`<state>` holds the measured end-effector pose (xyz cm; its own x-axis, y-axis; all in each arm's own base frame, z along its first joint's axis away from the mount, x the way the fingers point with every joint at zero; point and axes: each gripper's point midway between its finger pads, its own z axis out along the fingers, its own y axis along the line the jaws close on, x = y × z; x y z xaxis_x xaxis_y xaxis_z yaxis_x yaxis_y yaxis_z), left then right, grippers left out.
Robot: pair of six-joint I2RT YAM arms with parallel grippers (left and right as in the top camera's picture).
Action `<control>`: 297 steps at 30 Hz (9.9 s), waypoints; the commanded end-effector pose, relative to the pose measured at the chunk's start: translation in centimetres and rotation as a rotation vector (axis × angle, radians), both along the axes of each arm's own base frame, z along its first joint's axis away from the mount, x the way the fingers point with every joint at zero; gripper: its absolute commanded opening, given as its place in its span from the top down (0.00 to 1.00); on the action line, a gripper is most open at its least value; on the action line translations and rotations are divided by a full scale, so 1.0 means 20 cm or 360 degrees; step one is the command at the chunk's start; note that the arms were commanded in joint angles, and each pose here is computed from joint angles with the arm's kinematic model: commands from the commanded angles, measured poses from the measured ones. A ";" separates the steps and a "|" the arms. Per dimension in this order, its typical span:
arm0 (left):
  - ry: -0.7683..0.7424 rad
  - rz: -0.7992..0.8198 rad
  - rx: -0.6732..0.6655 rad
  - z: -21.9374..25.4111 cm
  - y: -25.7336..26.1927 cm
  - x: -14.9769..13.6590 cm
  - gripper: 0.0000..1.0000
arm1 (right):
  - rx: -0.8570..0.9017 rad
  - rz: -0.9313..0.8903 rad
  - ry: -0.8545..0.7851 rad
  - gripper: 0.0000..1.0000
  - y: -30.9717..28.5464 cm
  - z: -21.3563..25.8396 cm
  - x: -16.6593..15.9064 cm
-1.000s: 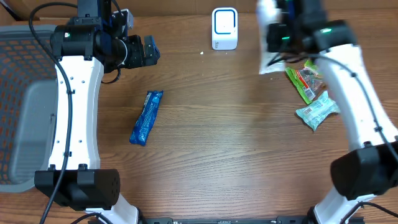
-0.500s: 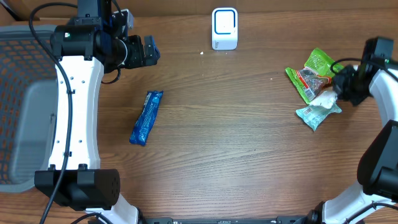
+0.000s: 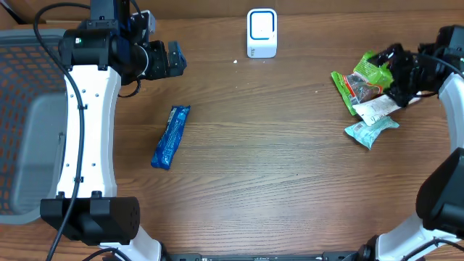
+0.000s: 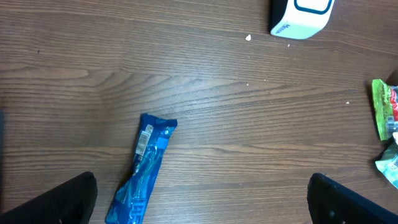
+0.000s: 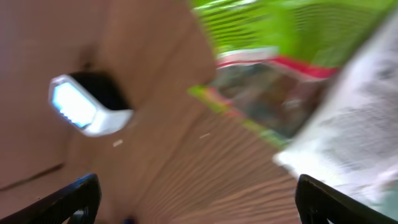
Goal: Scan the item barcode
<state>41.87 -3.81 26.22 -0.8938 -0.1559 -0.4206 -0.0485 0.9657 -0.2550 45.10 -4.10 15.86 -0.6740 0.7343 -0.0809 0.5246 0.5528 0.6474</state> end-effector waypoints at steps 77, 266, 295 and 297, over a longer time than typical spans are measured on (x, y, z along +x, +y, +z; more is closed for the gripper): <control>-0.0072 0.0258 0.0048 0.23 0.34 -0.06 0.00 | 0.1108 0.1870 -0.0823 0.96 1.87 0.19 -0.22; -0.0072 0.0260 0.0053 0.22 0.35 -0.06 0.00 | -0.0382 0.0227 -0.0423 0.32 -0.12 0.16 0.02; -0.0072 0.0260 0.0053 0.22 0.35 -0.06 0.00 | -0.0832 0.0305 -0.0745 0.00 0.26 1.05 -1.21; -0.0073 0.0260 0.0053 0.22 0.35 -0.06 0.00 | -0.0919 0.0329 -0.0797 0.00 0.26 1.05 -1.14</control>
